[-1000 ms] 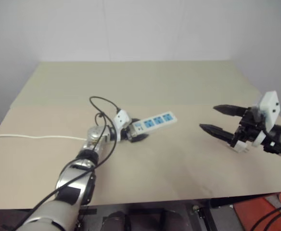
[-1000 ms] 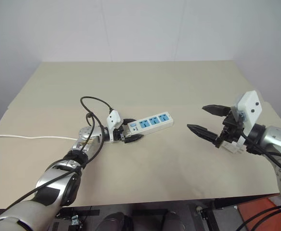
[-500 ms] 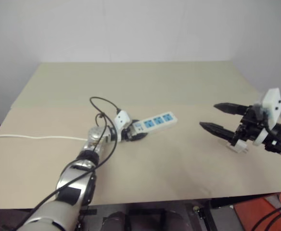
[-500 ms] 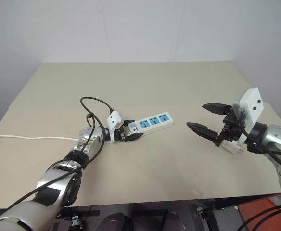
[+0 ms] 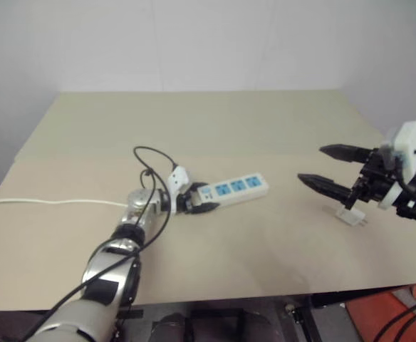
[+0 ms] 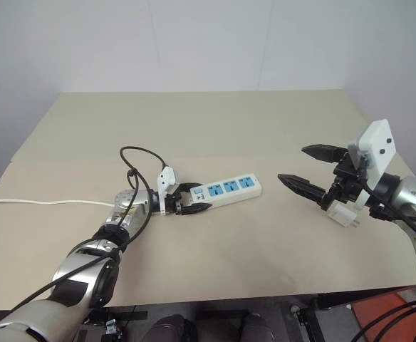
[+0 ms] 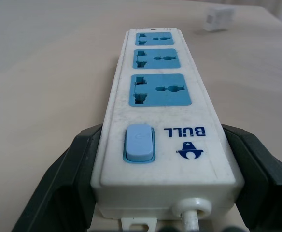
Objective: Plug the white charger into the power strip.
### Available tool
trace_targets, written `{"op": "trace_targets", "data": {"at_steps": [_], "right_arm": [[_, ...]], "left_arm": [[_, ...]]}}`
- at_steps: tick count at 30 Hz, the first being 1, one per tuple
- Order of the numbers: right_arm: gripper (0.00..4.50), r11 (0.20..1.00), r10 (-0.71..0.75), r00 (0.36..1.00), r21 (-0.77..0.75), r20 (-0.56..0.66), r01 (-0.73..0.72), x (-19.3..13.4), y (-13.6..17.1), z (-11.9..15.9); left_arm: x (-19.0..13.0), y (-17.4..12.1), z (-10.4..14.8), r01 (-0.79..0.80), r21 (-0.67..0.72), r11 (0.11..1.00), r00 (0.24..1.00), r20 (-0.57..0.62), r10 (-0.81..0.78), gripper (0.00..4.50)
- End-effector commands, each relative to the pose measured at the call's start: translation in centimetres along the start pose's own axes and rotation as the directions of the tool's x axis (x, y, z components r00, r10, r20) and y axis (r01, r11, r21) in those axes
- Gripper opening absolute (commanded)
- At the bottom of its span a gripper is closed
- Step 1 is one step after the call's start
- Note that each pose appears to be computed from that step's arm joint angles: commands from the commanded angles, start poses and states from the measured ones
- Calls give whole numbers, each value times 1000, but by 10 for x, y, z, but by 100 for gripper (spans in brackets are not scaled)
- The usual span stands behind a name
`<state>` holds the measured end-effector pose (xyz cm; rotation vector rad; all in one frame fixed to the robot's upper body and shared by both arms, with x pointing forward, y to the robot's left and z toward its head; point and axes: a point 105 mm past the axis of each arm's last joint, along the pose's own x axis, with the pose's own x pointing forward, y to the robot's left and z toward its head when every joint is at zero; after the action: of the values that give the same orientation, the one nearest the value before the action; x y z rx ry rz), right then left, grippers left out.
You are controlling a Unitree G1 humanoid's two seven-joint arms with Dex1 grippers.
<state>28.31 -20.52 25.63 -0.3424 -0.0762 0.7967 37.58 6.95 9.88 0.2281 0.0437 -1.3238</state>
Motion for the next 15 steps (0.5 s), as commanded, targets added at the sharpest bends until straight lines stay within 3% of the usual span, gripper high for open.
{"op": "trace_targets", "data": {"at_steps": [1,5,15], "right_arm": [[450,999,-5,1000,-34,24,6,-2,-3,10],[450,999,-4,1000,-35,23,5,-3,-4,9],[450,998,-42,999,-49,-11,42,-12,-9,3]], "left_arm": [[-7,-14,-1,120,40,992,992,-44,-118,329],[-14,-22,3,164,86,983,985,-63,-159,329],[-6,-52,8,145,107,984,988,39,-149,329]]}}
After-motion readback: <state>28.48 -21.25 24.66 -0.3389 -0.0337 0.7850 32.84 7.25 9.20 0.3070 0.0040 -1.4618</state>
